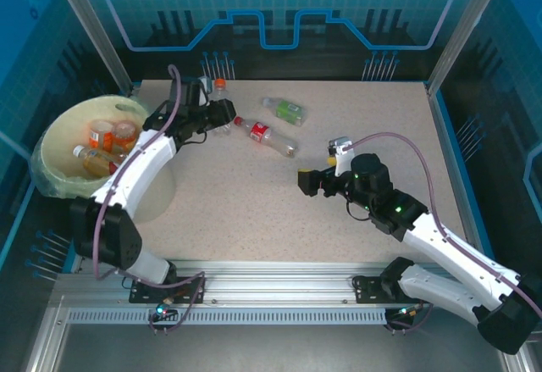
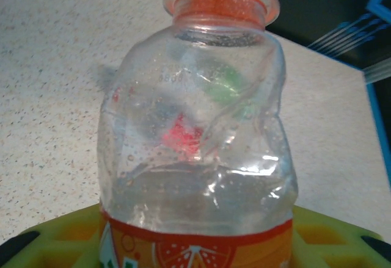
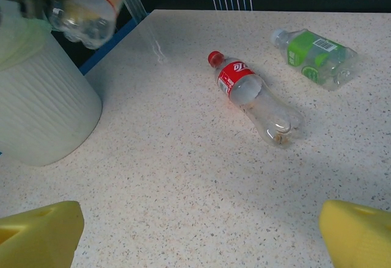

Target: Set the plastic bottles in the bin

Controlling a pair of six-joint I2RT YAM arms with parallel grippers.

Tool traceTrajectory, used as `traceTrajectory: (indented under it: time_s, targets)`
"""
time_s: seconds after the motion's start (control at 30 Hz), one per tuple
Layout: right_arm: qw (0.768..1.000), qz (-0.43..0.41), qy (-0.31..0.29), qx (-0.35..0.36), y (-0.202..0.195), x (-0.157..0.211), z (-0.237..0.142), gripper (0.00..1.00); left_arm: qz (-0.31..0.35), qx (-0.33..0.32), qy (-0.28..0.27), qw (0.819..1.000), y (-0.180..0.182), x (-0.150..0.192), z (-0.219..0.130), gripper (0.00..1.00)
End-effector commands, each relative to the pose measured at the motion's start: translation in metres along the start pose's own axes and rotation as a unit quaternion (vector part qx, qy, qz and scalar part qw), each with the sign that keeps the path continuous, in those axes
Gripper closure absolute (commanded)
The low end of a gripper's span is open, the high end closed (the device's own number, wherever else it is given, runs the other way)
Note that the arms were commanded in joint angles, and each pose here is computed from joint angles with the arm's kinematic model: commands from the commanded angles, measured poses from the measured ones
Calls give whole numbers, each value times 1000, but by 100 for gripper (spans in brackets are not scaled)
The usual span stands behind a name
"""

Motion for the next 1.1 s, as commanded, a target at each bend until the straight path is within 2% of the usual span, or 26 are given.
traceTrajectory:
  time_s: [0.0,0.27,0.37,0.53,0.63,0.83,1.07]
  targets:
    - [1000,-11,-19,-1,4,-11,0,0,39,42,-24,998,-28,-16,-44,59]
    - [1000,-13,-17,1,4,-10,6,0,118,14,-88,989,-44,-43,-137,58]
    - [1000,-12,-17,-2,5,-11,10,0,133,-37,-126,982,-35,-56,-169,58]
    - [1000,-12,-9,-6,7,-11,17,0,145,-135,-193,961,-8,-81,-214,58]
    - [1000,-14,-2,-8,9,-12,19,0,148,-189,-212,947,12,-94,-232,58]
    - [1000,-13,-1,-10,10,-13,22,0,98,-253,-218,937,60,-100,-247,58]
    - [1000,-15,1,-11,12,-15,22,0,42,-259,-171,950,99,-88,-238,56]
Point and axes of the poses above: each hand's point on the last joint's axis, 136 mm out from that joint toward the fingers, its own z axis out along the fingers, its own y axis along the line the jaws close on, x = y × z, the point moved 1 cm from there along -z, back along the fingers, and after that the axes turned 4 degrees about z, right-handed, at the moved point
